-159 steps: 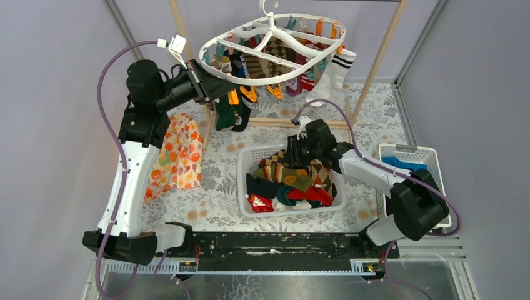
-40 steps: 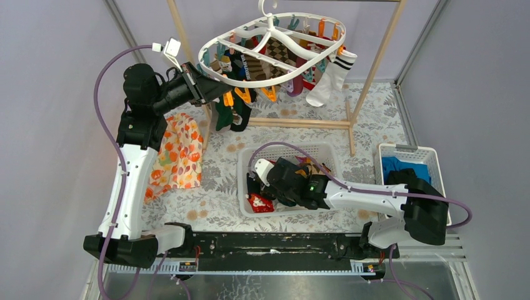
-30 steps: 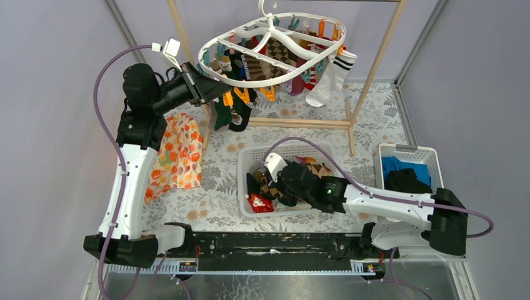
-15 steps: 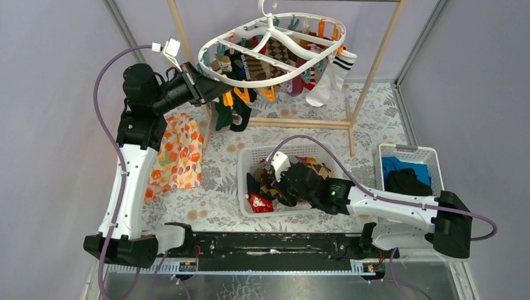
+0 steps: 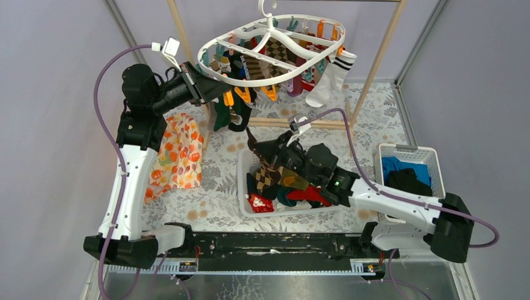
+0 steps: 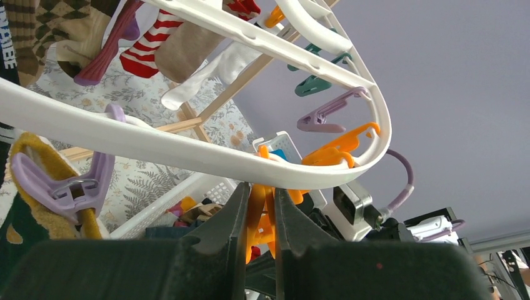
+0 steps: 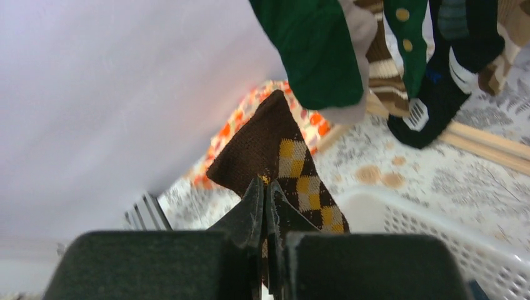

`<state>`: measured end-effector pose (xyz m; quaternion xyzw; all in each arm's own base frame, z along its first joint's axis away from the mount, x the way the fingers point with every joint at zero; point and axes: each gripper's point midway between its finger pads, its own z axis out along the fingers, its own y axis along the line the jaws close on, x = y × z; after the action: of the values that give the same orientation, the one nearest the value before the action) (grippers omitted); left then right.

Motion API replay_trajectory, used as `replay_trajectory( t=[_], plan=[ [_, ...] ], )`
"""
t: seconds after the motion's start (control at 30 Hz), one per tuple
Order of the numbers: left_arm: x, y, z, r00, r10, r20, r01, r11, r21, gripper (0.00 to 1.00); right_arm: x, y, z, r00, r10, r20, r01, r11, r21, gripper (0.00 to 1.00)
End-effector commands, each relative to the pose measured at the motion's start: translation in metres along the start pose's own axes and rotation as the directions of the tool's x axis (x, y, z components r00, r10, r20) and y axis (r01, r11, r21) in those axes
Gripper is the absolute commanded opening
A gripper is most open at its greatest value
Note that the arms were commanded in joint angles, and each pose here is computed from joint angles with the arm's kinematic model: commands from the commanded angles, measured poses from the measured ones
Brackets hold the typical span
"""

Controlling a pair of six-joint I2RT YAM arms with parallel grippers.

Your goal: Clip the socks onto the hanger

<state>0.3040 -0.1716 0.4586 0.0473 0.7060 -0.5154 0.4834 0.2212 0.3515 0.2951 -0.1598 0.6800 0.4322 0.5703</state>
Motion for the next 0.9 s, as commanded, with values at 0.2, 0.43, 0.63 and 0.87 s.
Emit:
replay_trajectory(
  t=[0.2, 0.43, 0.63, 0.87],
  plan=[
    [-0.002, -0.008, -0.006, 0.998, 0.052, 0.027, -0.052, 0.998, 0.033, 0.06, -0.097, 0.014, 0.048, 0.912, 0.207, 0.355, -0.228, 0.973, 0.020, 0.00],
    [-0.003, -0.007, -0.007, 0.997, 0.069, 0.040, -0.070, 0.997, 0.021, 0.06, -0.104, 0.020, 0.064, 0.903, 0.186, 0.388, -0.234, 0.969, 0.079, 0.00],
    [-0.001, -0.004, -0.007, 0.997, 0.069, 0.038, -0.070, 0.997, 0.016, 0.06, -0.114, 0.025, 0.074, 0.898, 0.159, 0.411, -0.230, 0.965, 0.129, 0.00],
    [-0.002, -0.004, -0.007, 0.996, 0.073, 0.044, -0.074, 0.997, 0.013, 0.06, -0.116, 0.031, 0.084, 0.898, 0.165, 0.408, -0.231, 0.966, 0.119, 0.00]
  ],
)
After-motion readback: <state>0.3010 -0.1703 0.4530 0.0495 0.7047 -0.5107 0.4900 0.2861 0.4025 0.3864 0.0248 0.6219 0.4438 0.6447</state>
